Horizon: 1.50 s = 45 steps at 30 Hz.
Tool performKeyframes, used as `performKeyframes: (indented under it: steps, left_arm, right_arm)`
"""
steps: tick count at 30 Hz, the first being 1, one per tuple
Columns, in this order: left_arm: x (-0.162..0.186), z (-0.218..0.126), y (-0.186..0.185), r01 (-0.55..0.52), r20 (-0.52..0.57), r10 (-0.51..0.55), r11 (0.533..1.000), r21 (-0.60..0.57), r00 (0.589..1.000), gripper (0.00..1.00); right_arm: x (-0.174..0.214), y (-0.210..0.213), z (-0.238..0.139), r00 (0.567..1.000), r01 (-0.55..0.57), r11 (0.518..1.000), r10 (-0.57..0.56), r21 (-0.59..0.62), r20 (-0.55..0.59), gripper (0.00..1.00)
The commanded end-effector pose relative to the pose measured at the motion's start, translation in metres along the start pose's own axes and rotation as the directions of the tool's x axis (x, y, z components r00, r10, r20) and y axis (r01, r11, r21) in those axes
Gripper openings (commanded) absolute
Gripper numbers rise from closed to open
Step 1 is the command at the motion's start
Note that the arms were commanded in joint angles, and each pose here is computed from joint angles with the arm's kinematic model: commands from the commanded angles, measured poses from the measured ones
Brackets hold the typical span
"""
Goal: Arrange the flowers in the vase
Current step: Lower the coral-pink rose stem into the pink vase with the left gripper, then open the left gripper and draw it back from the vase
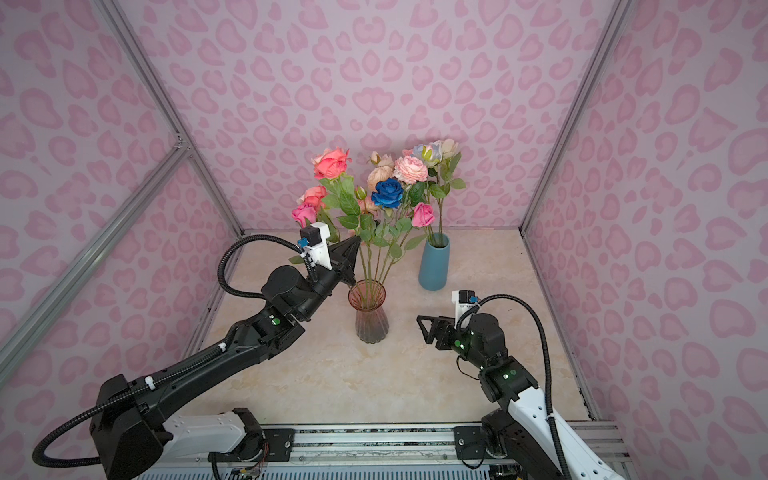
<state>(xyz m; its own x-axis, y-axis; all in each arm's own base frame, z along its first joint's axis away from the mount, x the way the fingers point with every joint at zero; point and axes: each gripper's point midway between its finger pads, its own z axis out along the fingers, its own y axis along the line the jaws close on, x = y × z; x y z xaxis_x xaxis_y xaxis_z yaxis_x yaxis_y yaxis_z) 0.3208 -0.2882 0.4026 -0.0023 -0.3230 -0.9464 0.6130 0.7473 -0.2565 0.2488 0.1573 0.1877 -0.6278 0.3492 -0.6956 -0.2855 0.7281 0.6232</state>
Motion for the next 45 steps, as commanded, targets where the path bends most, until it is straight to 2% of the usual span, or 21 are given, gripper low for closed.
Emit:
performKeyframes:
  steps: [1, 10, 18, 22, 23, 25, 31, 34, 37, 42, 45]
  left_arm:
    - [0.003, -0.007, -0.005, -0.035, -0.002, 0.035, 0.999, -0.019, 0.999, 0.11]
    - [0.020, -0.024, -0.005, -0.050, -0.035, 0.048, 0.997, -0.058, 0.998, 0.22]
    - [0.009, -0.037, -0.008, -0.064, -0.024, 0.063, 0.996, -0.056, 0.998, 0.27]
    - [-0.001, -0.046, -0.011, -0.071, -0.017, 0.070, 0.997, -0.041, 0.997, 0.35]
    - [-0.003, -0.048, -0.011, -0.072, -0.016, 0.071, 0.997, -0.042, 0.997, 0.43]
    - [-0.006, -0.053, -0.012, -0.065, -0.013, 0.064, 0.997, -0.032, 0.998, 0.52]
    - [-0.003, -0.056, -0.019, -0.077, -0.045, 0.078, 0.997, 0.013, 0.996, 0.56]
    - [0.010, -0.048, -0.029, -0.100, -0.110, 0.107, 0.993, 0.064, 0.988, 0.61]
    - [0.023, -0.041, -0.039, -0.130, -0.220, 0.154, 0.984, 0.120, 0.963, 0.67]
    - [0.063, -0.049, -0.032, -0.138, -0.372, 0.175, 0.982, 0.126, 0.912, 0.69]
    - [0.082, -0.059, -0.025, -0.114, -0.426, 0.148, 0.988, 0.105, 0.893, 0.69]
  right_arm:
    - [0.000, 0.000, 0.001, 1.000, -0.003, 1.000, 0.003, -0.006, 0.005, 0.83]
    - [0.001, 0.001, 0.003, 1.000, -0.008, 1.000, 0.008, -0.014, -0.001, 0.83]
    - [0.001, 0.001, 0.005, 1.000, -0.011, 1.000, 0.011, -0.018, -0.006, 0.83]
    - [0.000, 0.002, 0.006, 1.000, -0.009, 1.000, 0.009, -0.014, -0.009, 0.83]
    - [-0.001, 0.002, 0.006, 1.000, -0.008, 1.000, 0.008, -0.014, -0.006, 0.83]
    - [-0.001, 0.002, 0.006, 1.000, -0.007, 1.000, 0.007, -0.015, -0.007, 0.83]
    - [-0.004, 0.005, 0.013, 1.000, -0.019, 1.000, 0.019, -0.023, -0.016, 0.82]
    - [-0.006, 0.010, 0.016, 0.999, -0.020, 0.999, 0.019, -0.036, -0.026, 0.82]
    - [-0.008, 0.012, 0.017, 1.000, -0.017, 0.999, 0.016, -0.037, -0.026, 0.82]
    - [-0.008, 0.012, 0.015, 1.000, -0.011, 0.999, 0.011, -0.035, -0.016, 0.82]
    - [-0.007, 0.012, 0.014, 1.000, -0.006, 0.999, 0.005, -0.034, -0.024, 0.82]
